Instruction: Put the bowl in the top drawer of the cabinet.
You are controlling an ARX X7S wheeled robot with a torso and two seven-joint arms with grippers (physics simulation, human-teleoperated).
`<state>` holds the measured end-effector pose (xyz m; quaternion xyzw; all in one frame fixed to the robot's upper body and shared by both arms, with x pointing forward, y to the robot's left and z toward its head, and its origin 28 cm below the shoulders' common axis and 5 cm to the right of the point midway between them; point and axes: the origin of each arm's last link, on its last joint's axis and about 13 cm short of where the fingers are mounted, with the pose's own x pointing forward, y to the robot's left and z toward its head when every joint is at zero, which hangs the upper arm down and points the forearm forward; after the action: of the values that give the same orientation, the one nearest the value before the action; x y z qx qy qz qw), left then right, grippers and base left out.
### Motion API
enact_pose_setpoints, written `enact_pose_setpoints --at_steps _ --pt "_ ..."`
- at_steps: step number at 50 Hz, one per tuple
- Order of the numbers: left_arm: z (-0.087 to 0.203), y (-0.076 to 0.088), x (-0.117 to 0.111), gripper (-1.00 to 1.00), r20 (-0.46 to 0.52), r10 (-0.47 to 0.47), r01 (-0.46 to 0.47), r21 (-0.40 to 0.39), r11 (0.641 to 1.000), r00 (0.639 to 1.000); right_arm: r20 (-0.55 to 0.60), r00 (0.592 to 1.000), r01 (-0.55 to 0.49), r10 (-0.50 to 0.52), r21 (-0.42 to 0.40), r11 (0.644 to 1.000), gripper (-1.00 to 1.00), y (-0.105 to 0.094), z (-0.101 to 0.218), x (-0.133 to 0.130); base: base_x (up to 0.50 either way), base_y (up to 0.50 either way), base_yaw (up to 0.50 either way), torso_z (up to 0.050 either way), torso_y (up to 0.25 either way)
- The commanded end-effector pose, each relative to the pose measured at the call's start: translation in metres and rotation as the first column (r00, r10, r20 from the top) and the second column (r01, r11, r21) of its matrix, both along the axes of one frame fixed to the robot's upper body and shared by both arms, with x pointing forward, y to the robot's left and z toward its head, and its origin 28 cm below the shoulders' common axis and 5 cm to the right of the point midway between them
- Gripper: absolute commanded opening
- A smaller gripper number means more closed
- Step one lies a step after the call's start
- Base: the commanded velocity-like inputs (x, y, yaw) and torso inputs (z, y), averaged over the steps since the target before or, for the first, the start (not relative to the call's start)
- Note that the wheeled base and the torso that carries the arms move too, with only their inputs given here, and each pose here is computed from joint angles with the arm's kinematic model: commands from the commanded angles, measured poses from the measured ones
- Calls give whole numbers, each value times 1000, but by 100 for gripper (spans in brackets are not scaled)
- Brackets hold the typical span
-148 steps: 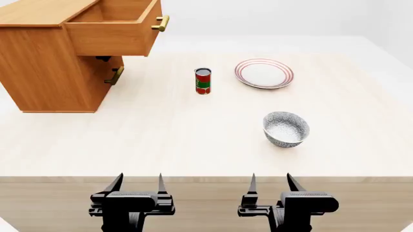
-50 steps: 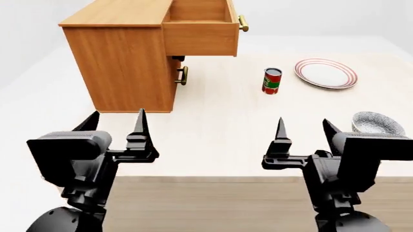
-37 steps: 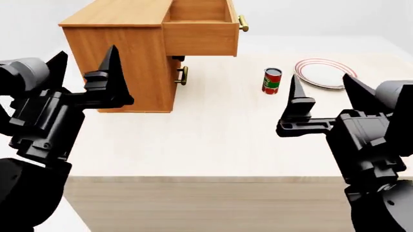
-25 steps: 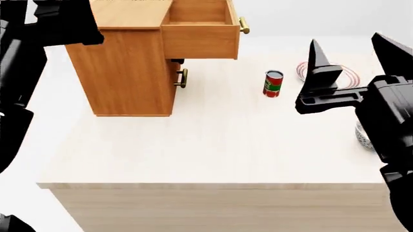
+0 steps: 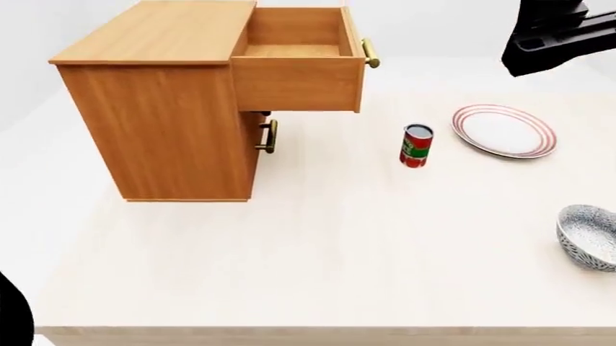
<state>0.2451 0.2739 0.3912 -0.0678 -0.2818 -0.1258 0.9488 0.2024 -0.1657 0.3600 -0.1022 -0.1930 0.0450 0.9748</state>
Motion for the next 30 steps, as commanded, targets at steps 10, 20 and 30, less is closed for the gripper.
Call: enact_pose_setpoints --at_steps 10,20,30 --pt "26 3 -13 100 46 10 -11 23 1000 999 40 999 32 -30 -43 999 100 -6 23 7 382 0 0 0 0" --pt "23 2 -6 100 38 -7 6 17 1000 999 48 998 51 -49 -43 998 100 -8 25 7 411 0 0 0 0" --pt "22 1 -7 100 39 -17 16 19 1000 999 57 997 58 -55 -49 997 100 -9 28 6 432 0 0 0 2"
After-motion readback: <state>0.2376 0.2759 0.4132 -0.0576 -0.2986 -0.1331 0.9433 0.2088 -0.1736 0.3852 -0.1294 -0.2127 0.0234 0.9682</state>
